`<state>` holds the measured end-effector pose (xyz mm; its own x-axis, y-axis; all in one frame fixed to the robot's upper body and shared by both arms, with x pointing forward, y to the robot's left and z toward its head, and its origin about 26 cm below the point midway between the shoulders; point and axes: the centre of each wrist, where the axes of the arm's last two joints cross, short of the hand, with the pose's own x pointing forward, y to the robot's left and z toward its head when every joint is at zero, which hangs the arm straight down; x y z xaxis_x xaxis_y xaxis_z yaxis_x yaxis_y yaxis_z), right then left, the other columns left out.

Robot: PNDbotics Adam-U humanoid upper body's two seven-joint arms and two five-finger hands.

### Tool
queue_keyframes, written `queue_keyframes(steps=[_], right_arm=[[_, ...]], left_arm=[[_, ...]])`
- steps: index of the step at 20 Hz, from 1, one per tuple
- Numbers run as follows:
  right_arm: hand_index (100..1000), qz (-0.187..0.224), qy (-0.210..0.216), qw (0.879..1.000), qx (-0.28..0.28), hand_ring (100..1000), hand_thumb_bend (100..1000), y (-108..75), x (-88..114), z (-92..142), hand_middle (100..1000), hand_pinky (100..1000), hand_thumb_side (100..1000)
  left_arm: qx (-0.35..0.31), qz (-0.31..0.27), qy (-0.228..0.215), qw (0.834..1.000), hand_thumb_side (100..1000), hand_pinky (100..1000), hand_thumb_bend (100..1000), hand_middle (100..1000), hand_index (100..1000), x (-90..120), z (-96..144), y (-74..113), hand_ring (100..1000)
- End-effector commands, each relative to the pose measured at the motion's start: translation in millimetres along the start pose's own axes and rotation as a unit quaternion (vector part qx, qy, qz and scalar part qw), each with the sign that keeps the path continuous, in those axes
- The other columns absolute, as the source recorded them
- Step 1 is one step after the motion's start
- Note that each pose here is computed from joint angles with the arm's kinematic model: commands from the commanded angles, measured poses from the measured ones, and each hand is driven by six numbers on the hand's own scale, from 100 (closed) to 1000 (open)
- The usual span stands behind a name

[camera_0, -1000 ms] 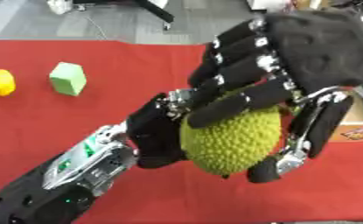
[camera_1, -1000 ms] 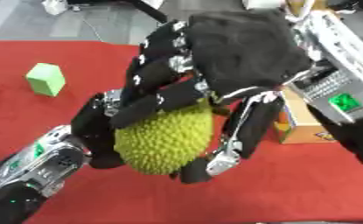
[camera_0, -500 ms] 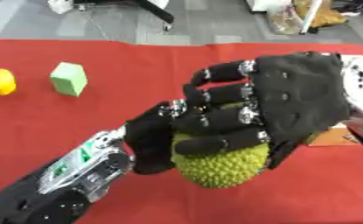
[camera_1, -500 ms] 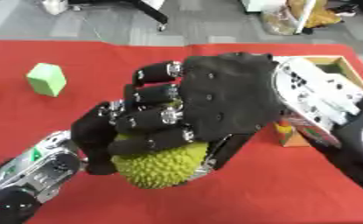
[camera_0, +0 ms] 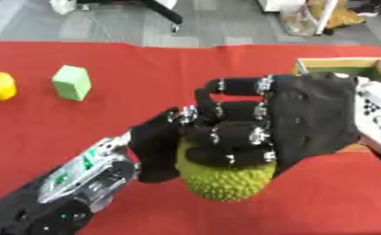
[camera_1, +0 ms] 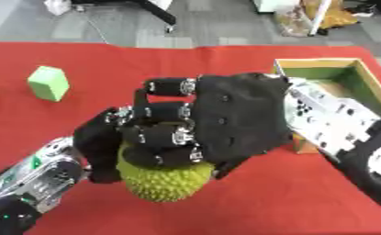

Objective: Pick up the objects with one hand, pass them to the other hand, and then place them into the box on the other side of the table.

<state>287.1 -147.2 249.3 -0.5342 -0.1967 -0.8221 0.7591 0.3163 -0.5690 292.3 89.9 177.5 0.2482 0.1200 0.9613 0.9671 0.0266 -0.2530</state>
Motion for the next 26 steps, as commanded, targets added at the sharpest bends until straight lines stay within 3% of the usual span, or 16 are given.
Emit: queue_keyframes(steps=[1,8,13,18,26], right_arm=[[580,-0.04,-0.079,0.995,-0.036,551,100,7.8,11.5,3.5,528,600,436],[491,-0.058,-0.069,0.991,-0.096,524,100,8.6,13.1,2.9,504,570,267],[474,-0.074,-0.059,0.988,-0.12,521,100,9.1,14.5,3.3,504,566,240],[470,-0.087,-0.049,0.987,-0.127,518,100,8.8,14.1,4.2,503,560,232],[467,-0.103,-0.035,0.986,-0.128,512,100,7.8,12.5,5.9,498,548,224]], left_arm=[[-0.036,-0.028,-0.037,0.998,731,559,100,377,584,26.3,-6.5,-14.6,404],[-0.007,-0.038,-0.025,0.999,771,584,100,412,618,16.1,-2.5,1.4,434],[0.026,-0.07,-0.025,0.997,850,633,100,486,690,10.1,3.9,17.0,495],[0.075,-0.134,-0.03,0.988,934,681,202,578,737,6.0,17.2,37.1,572],[0.17,-0.217,-0.065,0.959,1000,708,369,667,754,8.1,46.0,63.2,639]])
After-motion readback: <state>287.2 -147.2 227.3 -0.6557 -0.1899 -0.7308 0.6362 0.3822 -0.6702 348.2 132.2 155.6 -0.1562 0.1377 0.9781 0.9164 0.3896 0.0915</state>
